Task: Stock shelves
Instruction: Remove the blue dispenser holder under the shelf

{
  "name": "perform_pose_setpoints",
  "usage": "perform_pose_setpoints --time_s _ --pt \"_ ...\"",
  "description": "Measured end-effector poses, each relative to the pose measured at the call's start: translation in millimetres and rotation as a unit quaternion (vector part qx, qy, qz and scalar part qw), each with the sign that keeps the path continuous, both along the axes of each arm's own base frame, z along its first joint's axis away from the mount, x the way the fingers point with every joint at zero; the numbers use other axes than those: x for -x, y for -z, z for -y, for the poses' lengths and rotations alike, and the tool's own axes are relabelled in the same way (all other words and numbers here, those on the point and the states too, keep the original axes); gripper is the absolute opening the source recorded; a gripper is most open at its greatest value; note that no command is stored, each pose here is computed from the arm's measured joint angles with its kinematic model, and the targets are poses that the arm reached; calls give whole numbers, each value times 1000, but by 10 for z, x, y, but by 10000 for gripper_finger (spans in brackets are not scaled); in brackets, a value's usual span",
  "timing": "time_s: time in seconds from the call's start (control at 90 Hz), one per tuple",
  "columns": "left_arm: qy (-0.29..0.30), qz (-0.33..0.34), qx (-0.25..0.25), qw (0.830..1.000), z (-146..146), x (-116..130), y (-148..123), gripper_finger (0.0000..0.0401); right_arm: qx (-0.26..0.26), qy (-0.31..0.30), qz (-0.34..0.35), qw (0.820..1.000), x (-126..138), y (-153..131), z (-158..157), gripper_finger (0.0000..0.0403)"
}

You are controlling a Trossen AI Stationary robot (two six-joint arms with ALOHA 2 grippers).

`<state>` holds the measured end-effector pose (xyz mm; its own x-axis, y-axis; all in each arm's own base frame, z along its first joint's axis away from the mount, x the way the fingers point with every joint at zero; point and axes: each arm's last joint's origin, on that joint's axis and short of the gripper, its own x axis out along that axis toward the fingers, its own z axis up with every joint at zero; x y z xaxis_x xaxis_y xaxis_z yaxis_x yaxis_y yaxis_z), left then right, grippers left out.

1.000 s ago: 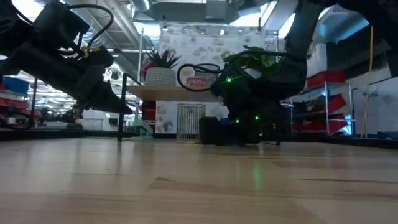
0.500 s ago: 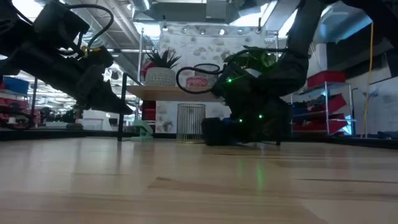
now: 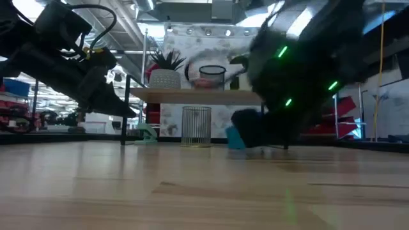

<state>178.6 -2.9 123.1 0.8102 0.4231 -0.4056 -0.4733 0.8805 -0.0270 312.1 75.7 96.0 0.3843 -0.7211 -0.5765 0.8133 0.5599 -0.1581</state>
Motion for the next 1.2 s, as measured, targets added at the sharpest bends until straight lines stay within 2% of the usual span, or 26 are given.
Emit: perform_pose_setpoints --time_s 0.244,0.433,0.556,0.722,0.911,1.089,1.2 --pt "6 15 17 1000 9 -11 -16 0 -11 -114 21 993 226 -410 -533 191" --pt "67 84 42 993 135 -105 -196 0 -85 -261 12 961 200 -497 -837 191" --pt "103 111 27 988 243 -140 -339 0 -88 -295 28 951 200 -531 -951 190" --pt "128 125 25 984 334 -126 -411 0 -66 -256 55 963 414 -572 -1114 190" --pt "132 123 24 983 385 -112 -407 0 -90 -178 73 977 911 -502 -1321 190" --pt "114 123 22 986 382 -108 -402 0 -76 -58 62 994 1423 -499 -1230 190" --pt "105 125 25 986 375 -108 -402 0 -61 40 17 997 1691 -550 -1141 190"
